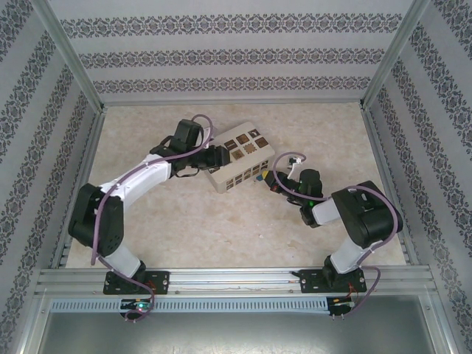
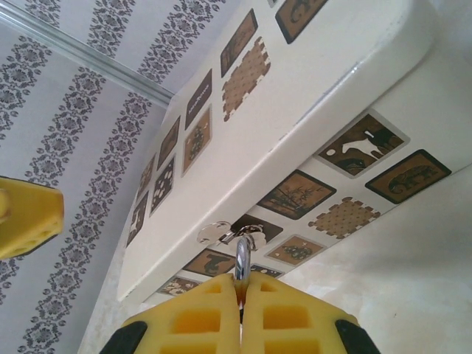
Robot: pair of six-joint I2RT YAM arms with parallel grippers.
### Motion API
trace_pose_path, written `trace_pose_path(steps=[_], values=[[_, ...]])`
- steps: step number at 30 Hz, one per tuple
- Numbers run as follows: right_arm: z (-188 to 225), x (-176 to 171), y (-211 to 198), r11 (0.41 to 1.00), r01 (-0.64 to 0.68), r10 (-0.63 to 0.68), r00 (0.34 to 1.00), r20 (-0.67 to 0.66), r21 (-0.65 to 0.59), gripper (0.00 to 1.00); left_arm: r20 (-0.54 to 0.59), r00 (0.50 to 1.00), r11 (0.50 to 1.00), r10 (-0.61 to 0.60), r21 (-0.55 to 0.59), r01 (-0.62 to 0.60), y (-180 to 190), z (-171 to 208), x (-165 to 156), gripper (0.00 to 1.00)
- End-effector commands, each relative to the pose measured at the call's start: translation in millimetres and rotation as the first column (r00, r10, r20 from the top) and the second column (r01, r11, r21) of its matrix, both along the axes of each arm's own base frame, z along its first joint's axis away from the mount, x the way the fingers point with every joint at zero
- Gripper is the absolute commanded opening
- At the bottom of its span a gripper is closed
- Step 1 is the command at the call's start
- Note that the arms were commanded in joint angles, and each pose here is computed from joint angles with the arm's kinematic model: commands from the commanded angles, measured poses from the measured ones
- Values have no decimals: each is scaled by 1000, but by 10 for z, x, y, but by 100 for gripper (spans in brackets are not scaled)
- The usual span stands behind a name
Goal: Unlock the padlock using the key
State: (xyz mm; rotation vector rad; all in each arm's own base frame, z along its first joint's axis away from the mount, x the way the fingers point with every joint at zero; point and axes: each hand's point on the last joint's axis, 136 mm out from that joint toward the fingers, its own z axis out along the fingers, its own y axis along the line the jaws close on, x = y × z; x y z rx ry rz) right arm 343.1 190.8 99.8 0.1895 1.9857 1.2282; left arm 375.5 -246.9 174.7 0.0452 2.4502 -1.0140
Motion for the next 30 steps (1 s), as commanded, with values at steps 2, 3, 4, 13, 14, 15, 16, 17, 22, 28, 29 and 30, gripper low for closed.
trace_pose_path(steps=[2, 3, 4, 13, 14, 15, 16, 17, 22, 28, 29, 30], values=[[123, -82, 6, 999, -29, 30, 999, 32, -37, 0, 103, 993, 997, 52, 47, -57, 267, 136, 14, 42], [138, -100, 9, 998, -35, 36, 999, 32, -47, 0, 120, 991, 996, 61, 51, -68, 317, 163, -2, 43], [161, -121, 15, 997, -42, 44, 998, 34, -59, 0, 140, 987, 995, 76, 57, -85, 383, 189, -16, 44], [392, -391, 97, 972, -134, 142, 989, 29, -192, 0, 295, 941, 963, 166, 156, -218, 1029, 407, -227, 63], [413, -427, 110, 968, -146, 155, 988, 27, -203, 0, 319, 933, 957, 169, 174, -233, 1095, 440, -253, 65], [445, -457, 127, 965, -158, 167, 986, 27, -210, 0, 343, 923, 948, 173, 196, -250, 1164, 460, -281, 68], [462, -487, 141, 962, -169, 179, 984, 23, -216, 0, 368, 913, 939, 177, 215, -269, 1228, 488, -298, 70], [474, -526, 159, 957, -186, 194, 981, 15, -223, 0, 400, 900, 929, 174, 236, -284, 1286, 512, -322, 72], [553, -671, 253, 937, -262, 266, 964, -15, -231, 0, 544, 827, 884, 143, 305, -354, 1512, 665, -443, 86], [503, -835, 351, 906, -340, 331, 940, -79, -254, 0, 657, 750, 822, 79, 384, -422, 1728, 688, -581, 100], [475, -861, 365, 900, -352, 339, 936, -95, -258, 0, 668, 741, 813, 69, 393, -430, 1753, 657, -598, 99], [449, -886, 381, 894, -363, 347, 932, -108, -261, 0, 677, 733, 803, 67, 399, -442, 1781, 635, -611, 99]])
